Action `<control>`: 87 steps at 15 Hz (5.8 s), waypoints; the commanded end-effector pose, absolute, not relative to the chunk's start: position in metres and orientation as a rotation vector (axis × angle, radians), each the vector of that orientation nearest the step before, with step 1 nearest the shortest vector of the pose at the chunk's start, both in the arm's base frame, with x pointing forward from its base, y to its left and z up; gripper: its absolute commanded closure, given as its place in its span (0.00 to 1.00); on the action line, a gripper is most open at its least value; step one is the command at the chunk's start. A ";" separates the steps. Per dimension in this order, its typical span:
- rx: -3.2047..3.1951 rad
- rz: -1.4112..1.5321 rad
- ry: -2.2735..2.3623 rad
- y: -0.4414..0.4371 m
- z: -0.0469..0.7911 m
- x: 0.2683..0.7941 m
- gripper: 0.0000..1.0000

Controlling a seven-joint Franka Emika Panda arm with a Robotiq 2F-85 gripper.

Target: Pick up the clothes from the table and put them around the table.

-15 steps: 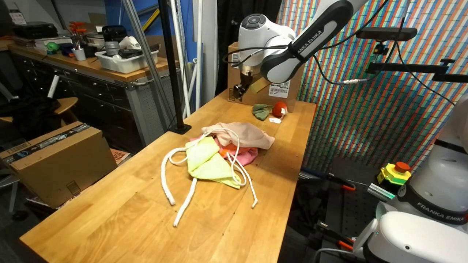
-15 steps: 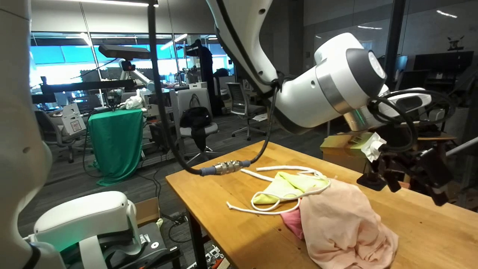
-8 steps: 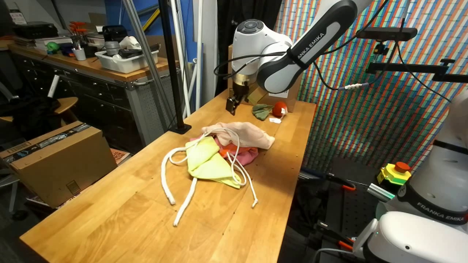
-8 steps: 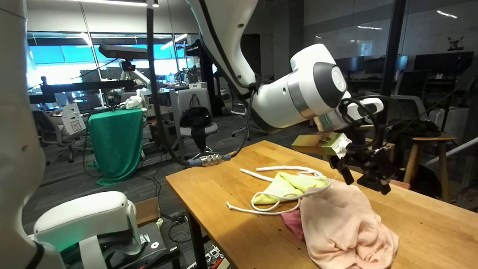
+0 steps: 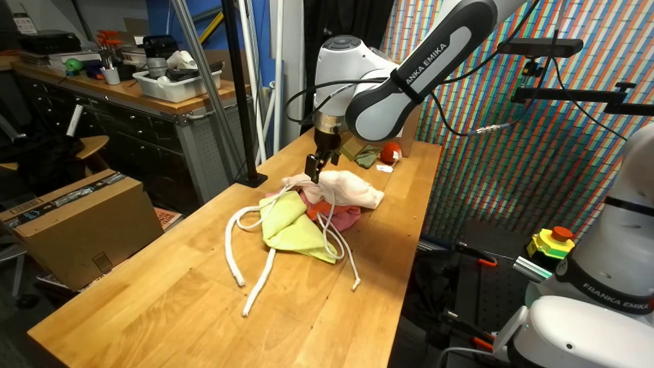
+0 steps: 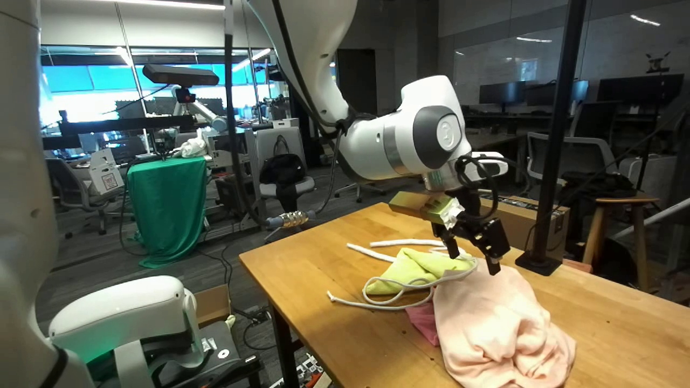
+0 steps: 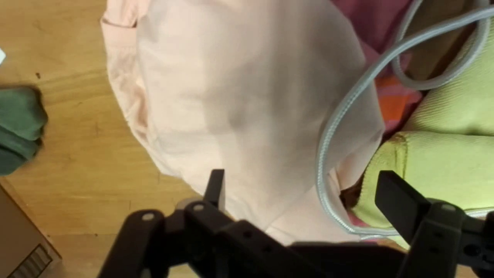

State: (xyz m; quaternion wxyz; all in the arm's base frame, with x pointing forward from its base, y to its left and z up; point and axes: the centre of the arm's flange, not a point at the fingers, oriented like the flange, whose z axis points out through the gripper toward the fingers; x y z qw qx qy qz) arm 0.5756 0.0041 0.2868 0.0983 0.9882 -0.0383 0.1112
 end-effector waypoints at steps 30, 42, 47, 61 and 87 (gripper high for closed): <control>2.993 0.113 -0.625 0.084 0.219 0.530 0.00; 2.951 0.135 -0.666 0.084 0.211 0.526 0.63; 2.935 0.153 -0.697 0.079 0.214 0.526 0.99; 2.785 0.468 -0.809 0.077 0.285 0.514 0.99; 3.285 0.356 -0.215 0.177 0.330 0.489 0.99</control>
